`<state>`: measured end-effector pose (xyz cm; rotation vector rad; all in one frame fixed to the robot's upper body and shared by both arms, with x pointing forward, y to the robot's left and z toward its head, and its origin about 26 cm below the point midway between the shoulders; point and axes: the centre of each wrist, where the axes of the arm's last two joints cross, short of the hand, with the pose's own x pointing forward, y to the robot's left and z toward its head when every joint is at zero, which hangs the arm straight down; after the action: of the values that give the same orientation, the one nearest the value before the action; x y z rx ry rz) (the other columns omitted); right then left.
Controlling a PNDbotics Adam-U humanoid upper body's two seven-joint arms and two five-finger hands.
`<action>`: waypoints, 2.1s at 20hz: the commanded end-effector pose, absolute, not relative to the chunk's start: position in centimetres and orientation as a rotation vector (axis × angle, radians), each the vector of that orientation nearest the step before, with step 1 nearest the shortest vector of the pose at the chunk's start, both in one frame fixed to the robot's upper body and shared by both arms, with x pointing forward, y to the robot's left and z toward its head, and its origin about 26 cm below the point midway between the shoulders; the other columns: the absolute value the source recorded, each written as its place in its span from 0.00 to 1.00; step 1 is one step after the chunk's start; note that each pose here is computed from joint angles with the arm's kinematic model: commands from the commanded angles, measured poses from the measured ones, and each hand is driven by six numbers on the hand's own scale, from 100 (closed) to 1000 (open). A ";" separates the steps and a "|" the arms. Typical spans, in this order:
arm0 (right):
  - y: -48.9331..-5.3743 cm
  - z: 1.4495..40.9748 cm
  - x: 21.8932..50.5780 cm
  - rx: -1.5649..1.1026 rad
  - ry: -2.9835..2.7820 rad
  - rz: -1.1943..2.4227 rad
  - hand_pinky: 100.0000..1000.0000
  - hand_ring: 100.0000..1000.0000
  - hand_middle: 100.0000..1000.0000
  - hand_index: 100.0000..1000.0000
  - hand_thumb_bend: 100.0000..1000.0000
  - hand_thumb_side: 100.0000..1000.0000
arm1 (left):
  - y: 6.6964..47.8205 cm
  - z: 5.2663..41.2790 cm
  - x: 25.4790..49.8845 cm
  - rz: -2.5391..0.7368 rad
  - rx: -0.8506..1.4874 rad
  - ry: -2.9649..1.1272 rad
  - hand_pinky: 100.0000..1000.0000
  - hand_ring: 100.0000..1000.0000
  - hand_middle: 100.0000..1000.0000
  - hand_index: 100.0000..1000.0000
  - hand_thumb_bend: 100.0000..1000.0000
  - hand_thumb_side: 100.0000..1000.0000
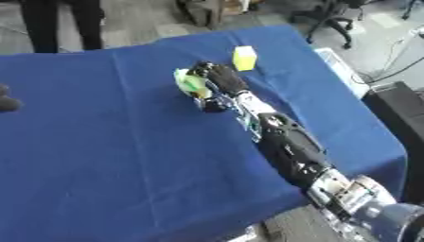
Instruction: Pick up the objects with one hand, pass them to the other hand, and then place them into the box on the other side of the table.
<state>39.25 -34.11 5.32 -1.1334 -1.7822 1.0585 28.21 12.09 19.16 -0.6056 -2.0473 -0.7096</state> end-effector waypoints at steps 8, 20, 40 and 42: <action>-34.4 6.9 39.5 -1.169 -1.882 0.925 0.43 0.27 0.02 0.06 0.00 0.00 | 12.0 19.8 27.9 -0.704 -0.606 -2.066 0.78 0.63 0.61 0.79 0.78 0.55; -29.8 12.5 38.1 -0.918 -2.192 0.658 0.42 0.24 0.00 0.06 0.00 0.20 | 13.0 18.2 28.8 -0.570 -0.467 -2.023 0.77 0.61 0.60 0.79 0.72 0.59; -20.6 20.6 29.9 -0.034 -2.559 0.687 0.43 0.24 0.00 0.07 0.00 0.37 | 10.0 13.4 30.6 -0.645 -0.496 -1.852 0.78 0.68 0.67 0.80 0.79 0.56; -20.3 20.5 29.8 0.019 -2.556 0.715 0.43 0.24 0.00 0.07 0.00 0.37 | 9.6 13.4 30.6 -0.656 -0.507 -1.844 0.78 0.68 0.67 0.80 0.79 0.56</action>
<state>30.16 -20.27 19.55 -0.0096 -2.5281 0.6735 30.59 10.05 12.73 -0.4936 -1.8243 -0.6357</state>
